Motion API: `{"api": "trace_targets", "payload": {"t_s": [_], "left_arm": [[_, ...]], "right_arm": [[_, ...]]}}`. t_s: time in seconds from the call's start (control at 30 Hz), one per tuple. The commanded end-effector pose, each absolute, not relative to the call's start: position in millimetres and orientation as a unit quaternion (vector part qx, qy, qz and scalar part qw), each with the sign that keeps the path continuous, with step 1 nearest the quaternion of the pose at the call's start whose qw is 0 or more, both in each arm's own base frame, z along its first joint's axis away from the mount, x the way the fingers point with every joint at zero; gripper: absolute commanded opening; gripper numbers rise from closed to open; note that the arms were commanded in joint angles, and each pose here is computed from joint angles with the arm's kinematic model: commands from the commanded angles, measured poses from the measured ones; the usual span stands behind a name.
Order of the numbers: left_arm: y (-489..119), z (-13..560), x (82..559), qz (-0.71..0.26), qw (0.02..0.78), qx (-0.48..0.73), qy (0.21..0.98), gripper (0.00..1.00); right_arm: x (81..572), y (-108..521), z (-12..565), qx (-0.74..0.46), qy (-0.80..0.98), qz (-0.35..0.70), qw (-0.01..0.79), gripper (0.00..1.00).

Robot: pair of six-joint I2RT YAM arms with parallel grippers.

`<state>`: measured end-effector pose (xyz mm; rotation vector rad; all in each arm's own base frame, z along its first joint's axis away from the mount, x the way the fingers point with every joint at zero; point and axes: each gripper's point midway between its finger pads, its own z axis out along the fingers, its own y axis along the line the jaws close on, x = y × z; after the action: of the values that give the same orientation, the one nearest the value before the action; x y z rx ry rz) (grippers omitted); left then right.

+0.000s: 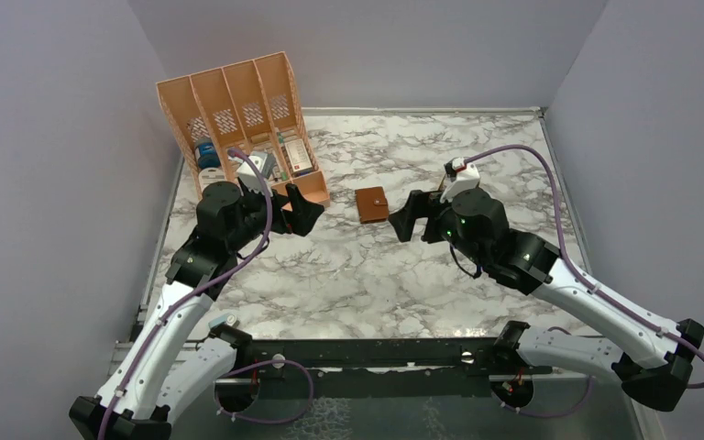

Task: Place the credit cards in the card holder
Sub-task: Move the card holder to the center of the board.

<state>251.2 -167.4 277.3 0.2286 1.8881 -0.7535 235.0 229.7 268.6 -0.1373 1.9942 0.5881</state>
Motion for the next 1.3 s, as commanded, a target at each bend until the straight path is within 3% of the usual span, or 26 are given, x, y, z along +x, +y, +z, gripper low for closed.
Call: {"api": "trace_targets", "payload": {"t_s": [0.0,0.17,0.43,0.53,0.7,0.8,1.27], "left_arm": [[-171,285,248,-0.327,0.537,0.109,0.770,0.99],[-169,273,252,-0.318,0.528,0.100,0.781,0.99],[-166,236,253,-0.306,0.496,0.081,0.809,0.99],[-161,227,255,-0.292,0.491,0.066,0.818,0.99],[-154,225,257,-0.275,0.495,0.053,0.823,0.99],[-149,225,257,-0.263,0.506,0.057,0.820,0.99],[-131,254,243,-0.242,0.576,0.073,0.778,0.99]], "right_arm": [[232,234,274,-0.057,0.816,0.265,0.510,1.00],[235,239,265,-0.063,0.819,0.260,0.507,0.99],[266,239,208,-0.062,0.863,0.143,0.481,0.94],[278,250,192,-0.077,0.867,0.123,0.477,0.86],[298,278,167,-0.104,0.868,0.113,0.472,0.60],[314,294,154,-0.122,0.870,0.098,0.467,0.52],[405,322,109,-0.139,0.893,0.091,0.418,0.53]]}}
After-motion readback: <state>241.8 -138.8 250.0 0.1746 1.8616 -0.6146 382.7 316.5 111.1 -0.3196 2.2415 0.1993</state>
